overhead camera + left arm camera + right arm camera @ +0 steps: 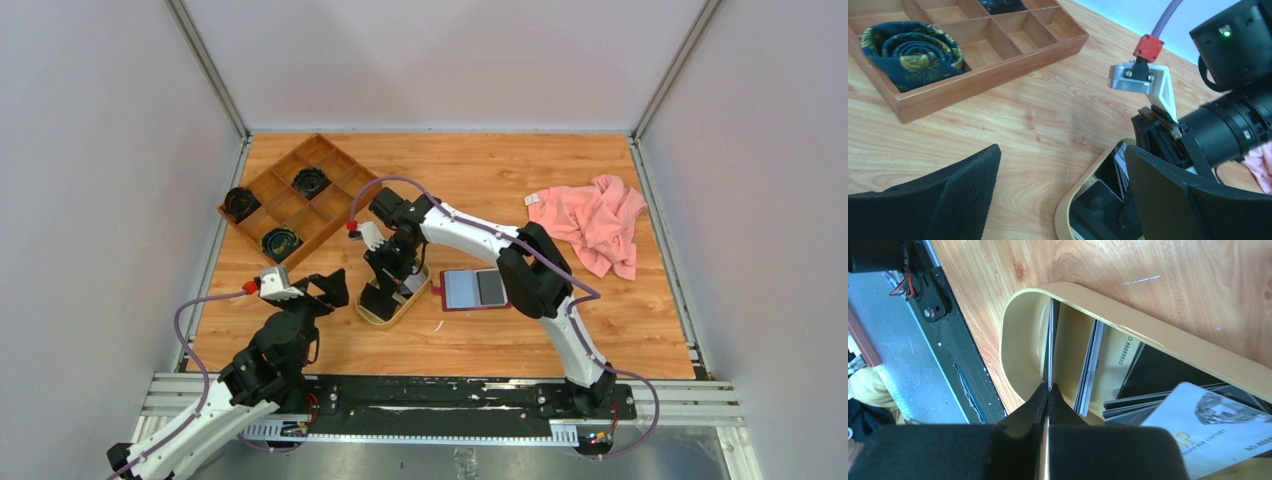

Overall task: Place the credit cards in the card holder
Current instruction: Pick up the credit card from the storage box.

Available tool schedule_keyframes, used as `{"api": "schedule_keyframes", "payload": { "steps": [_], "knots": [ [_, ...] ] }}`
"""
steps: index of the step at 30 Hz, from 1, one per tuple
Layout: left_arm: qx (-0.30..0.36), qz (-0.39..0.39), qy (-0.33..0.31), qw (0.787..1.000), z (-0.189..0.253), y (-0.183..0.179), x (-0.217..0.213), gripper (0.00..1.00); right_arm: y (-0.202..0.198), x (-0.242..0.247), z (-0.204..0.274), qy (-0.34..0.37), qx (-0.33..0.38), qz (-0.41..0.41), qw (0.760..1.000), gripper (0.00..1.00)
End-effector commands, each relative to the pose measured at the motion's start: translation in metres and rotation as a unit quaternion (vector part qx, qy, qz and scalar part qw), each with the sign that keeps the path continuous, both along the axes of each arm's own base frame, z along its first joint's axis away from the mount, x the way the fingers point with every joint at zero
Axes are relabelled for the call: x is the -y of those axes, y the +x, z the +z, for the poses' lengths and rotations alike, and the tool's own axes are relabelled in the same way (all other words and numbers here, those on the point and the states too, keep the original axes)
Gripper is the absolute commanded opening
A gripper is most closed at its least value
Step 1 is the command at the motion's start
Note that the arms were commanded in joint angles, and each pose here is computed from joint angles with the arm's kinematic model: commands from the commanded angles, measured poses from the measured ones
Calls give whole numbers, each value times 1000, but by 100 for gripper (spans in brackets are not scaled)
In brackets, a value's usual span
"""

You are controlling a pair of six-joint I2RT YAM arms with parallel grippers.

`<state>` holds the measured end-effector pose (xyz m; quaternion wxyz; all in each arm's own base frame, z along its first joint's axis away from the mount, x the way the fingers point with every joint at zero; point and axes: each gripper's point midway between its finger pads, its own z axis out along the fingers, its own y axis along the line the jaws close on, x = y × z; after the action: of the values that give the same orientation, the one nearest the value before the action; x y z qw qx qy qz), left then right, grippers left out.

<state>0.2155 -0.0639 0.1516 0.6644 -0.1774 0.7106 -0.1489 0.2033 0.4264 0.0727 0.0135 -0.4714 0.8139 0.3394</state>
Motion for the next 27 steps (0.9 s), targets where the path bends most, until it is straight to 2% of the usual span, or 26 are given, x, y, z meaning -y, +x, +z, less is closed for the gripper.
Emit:
{"api": "schedule_keyframes", "payload": {
  "steps": [1,8,15,22,27],
  "knots": [
    [22,-49,-6,999,12,-1,17,99,3,12,23,50,-20,33,998,0],
    [22,-121,-96,988,29,-13,44,99,12,23,34,114,-60,62,990,0],
    [0,-160,-189,969,19,-17,69,97,13,24,46,156,-86,78,981,0],
    [14,-179,-232,956,19,-15,81,88,15,24,54,185,-115,74,973,0],
    [-3,-187,-259,948,7,-9,91,82,15,25,57,193,-124,71,971,0]
  ]
}}
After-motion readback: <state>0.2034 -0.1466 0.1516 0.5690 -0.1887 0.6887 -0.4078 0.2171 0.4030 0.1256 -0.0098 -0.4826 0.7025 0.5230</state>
